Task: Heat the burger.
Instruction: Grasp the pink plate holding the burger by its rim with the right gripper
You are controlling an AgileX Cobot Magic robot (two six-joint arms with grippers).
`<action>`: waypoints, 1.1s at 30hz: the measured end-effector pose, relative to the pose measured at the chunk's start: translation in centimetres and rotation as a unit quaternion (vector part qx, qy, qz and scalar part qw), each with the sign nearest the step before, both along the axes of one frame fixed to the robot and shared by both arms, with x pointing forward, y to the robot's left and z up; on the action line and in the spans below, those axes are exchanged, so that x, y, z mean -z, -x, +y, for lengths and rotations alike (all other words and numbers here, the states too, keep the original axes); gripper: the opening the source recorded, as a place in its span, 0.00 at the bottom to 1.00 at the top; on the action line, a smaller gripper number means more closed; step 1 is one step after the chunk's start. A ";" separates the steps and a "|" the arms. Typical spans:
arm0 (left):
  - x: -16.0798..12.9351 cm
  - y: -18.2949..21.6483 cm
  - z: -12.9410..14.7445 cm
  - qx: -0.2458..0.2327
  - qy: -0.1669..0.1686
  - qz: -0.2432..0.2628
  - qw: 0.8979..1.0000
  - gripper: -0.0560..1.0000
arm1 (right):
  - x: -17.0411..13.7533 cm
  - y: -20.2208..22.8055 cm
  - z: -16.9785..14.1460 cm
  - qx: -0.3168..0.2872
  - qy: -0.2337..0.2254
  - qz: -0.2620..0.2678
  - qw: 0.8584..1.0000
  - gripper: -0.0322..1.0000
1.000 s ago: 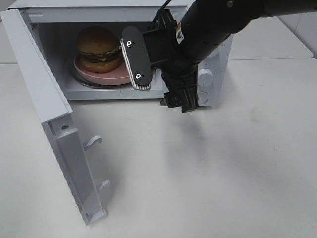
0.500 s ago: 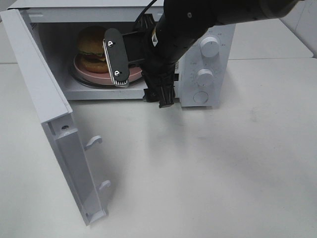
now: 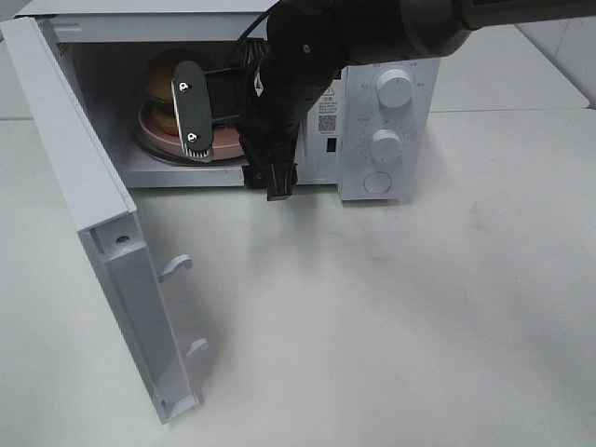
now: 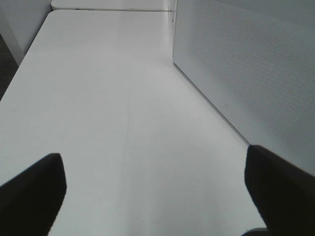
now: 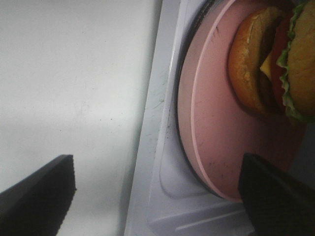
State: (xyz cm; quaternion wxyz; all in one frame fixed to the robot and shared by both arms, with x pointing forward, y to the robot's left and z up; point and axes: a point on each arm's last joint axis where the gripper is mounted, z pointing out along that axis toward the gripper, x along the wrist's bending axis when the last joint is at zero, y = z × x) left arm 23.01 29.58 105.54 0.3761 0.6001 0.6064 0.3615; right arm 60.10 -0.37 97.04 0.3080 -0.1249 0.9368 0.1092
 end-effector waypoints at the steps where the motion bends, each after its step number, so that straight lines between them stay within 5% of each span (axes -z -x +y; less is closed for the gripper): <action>1: 0.0 0.0 0.0 0.000 0.000 0.000 1.000 0.93 | 0.0 0.0 0.0 0.000 0.000 0.000 1.000 0.87; 33: 0.0 0.0 0.0 0.000 0.000 0.000 1.000 0.93 | 4.0 -5.5 2.1 0.043 0.003 0.010 0.999 0.84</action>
